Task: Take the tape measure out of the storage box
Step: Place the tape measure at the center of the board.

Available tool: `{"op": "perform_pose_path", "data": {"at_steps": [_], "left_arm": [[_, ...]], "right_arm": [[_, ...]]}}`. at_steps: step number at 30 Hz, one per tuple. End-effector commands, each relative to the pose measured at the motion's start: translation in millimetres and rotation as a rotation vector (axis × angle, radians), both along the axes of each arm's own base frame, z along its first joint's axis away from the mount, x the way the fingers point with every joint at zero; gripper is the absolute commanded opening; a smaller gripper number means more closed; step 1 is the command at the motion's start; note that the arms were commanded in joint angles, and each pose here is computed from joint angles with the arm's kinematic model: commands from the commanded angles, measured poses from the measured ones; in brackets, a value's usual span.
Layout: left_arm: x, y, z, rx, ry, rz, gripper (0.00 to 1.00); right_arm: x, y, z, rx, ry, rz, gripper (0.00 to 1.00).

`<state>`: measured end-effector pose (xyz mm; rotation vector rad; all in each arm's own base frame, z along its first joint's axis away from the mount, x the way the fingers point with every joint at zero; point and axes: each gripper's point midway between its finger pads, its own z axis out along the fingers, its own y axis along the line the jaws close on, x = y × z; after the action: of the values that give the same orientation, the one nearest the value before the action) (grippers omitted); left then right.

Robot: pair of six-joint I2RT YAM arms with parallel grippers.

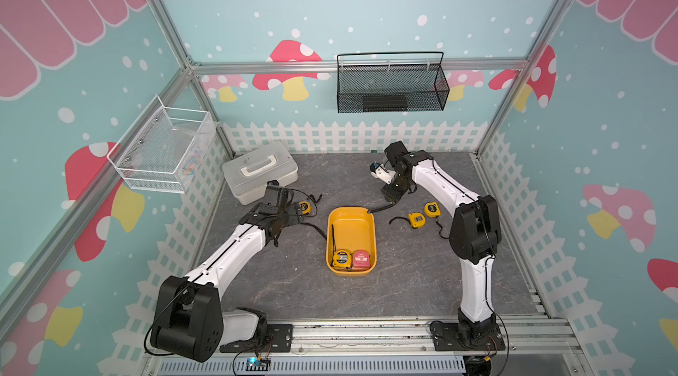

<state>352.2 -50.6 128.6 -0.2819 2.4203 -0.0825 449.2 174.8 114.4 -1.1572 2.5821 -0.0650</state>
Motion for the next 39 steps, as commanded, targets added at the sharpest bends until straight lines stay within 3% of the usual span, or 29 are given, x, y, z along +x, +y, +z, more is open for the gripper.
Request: {"op": "perform_pose_path", "data": {"at_steps": [1, 13, 39], "left_arm": [[-1.6, 0.4, 2.2, -0.015, 0.003, 0.005, 0.88], [-6.8, 1.4, 2.6, -0.026, -0.004, 0.015, 0.88], [-5.1, -1.1, -0.1, -0.032, 0.007, 0.005, 0.88]], "right_arm": [[11.6, -9.3, -6.1, 0.010, 0.007, -0.046, 0.39], [34.2, -50.2, -42.0, -0.040, 0.059, -0.147, 0.38], [22.4, -80.6, -98.1, -0.122, 0.184, -0.218, 0.40]]}}
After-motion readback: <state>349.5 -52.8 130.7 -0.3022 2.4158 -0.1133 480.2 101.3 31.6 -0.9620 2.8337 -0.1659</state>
